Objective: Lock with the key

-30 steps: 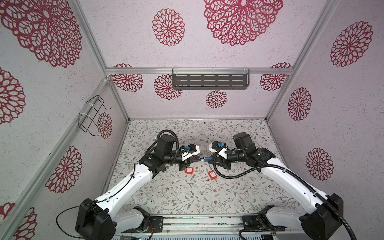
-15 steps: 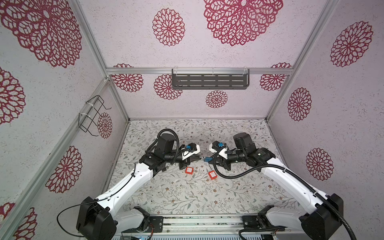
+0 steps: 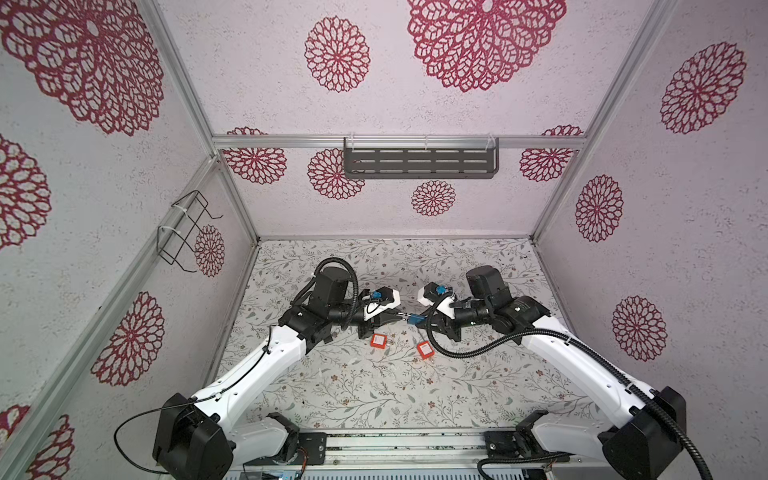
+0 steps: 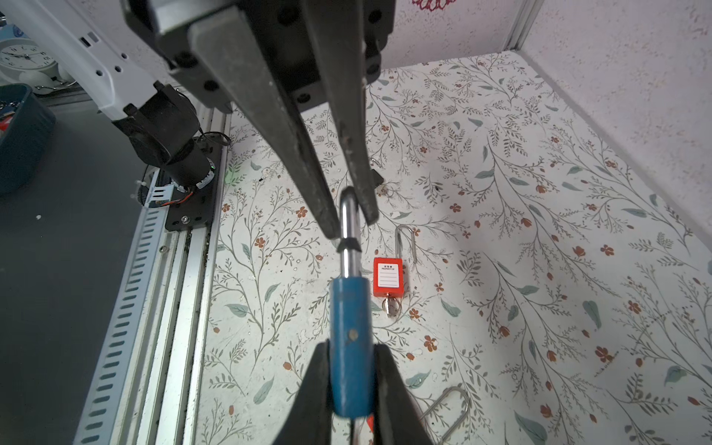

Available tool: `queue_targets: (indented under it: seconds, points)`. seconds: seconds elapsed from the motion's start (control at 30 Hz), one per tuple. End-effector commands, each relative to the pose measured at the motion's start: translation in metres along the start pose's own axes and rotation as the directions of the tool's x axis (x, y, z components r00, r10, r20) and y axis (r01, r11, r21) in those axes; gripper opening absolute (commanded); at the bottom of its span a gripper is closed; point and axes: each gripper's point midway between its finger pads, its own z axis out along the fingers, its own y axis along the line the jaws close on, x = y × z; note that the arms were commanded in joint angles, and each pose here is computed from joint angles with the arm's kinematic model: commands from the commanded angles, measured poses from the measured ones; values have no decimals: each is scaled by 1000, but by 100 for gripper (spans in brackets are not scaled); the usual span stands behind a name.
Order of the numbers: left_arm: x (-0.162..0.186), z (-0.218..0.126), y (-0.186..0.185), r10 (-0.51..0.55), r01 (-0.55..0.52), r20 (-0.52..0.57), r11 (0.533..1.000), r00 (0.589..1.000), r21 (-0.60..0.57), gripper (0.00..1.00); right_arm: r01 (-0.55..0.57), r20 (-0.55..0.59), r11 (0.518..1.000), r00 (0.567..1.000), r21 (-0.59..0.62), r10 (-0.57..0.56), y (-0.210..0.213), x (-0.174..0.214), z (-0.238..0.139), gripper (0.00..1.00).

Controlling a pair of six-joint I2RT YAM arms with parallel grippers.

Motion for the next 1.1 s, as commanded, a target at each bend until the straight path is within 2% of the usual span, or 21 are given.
queue_targets:
  seconds: [0.0,0.27,0.63,0.93,1.07]
  points:
    - [-16,-10,-3,31,-31,51,999,998,11,23,48,85,999,995,2,-48,1,-23,-6,7]
    - [-11,-10,-7,32,-33,35,999,999,29,21,45,83,999,996,-5,-44,2,-21,-5,6]
    - [-11,-8,-6,30,-32,38,998,999,45,0,65,113,998,991,-5,-64,4,-24,-5,4]
    - [-9,-6,-17,-12,8,45,995,999,95,0,148,135,988,979,34,-151,-2,-28,-4,2]
    - [-4,-5,-16,-5,2,37,997,999,79,0,202,194,977,958,68,-212,-4,-41,-7,2]
